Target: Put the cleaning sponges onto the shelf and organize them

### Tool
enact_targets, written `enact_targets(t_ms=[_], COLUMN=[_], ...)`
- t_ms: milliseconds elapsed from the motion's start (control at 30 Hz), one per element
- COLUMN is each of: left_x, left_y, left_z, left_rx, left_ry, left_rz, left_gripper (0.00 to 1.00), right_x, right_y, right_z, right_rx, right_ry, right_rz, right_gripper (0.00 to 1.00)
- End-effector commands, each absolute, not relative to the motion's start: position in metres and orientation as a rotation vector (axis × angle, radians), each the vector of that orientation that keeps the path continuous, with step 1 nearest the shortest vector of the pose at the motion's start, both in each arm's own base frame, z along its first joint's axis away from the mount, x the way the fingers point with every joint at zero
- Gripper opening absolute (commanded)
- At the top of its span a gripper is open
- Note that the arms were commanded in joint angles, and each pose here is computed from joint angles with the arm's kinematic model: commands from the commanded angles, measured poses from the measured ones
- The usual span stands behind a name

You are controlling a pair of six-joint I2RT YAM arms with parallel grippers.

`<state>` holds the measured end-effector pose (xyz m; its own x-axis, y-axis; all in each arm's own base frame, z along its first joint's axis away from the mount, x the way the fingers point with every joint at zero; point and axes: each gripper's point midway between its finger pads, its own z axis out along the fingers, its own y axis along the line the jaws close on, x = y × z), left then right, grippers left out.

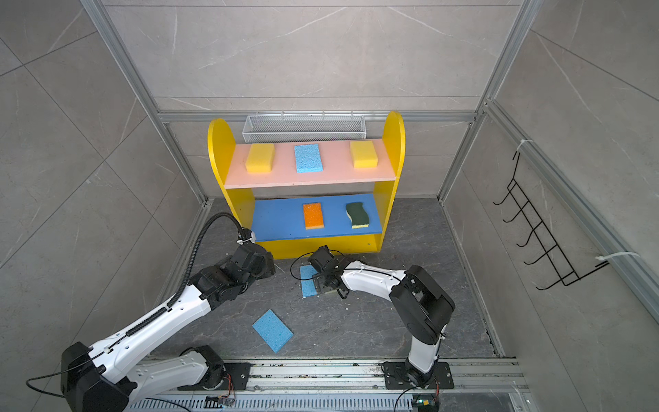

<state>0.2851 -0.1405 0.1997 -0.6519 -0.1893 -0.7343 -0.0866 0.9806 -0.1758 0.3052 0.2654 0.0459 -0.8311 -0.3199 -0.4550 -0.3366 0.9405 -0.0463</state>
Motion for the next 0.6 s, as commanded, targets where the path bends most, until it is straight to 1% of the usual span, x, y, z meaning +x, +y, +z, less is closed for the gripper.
enact_targets(t_ms=[0, 233, 567], left_x=[0.283, 0.284, 0.285], left_y=[-0.134, -0.135, -0.135], left_z=[0.204, 0.199, 0.201], left_rx=[-0.227, -0.229, -0.236], left_ry=[2.261, 2.270, 2.265], left_rz=[-0.150, -0.143, -0.145], left_gripper=[0.70, 0.70, 0.70], right_x=[0.313, 0.319, 0.316], right_y=[0.260, 0.247, 0.253], right_z=[0.046, 0.036, 0.033], right_rx=[-0.459, -0.409, -0.444], right_ry=[2.621, 2.658, 2.659], right_rz=[0.002, 0.011, 0.083], right_gripper=[0.89, 0.88, 0.88])
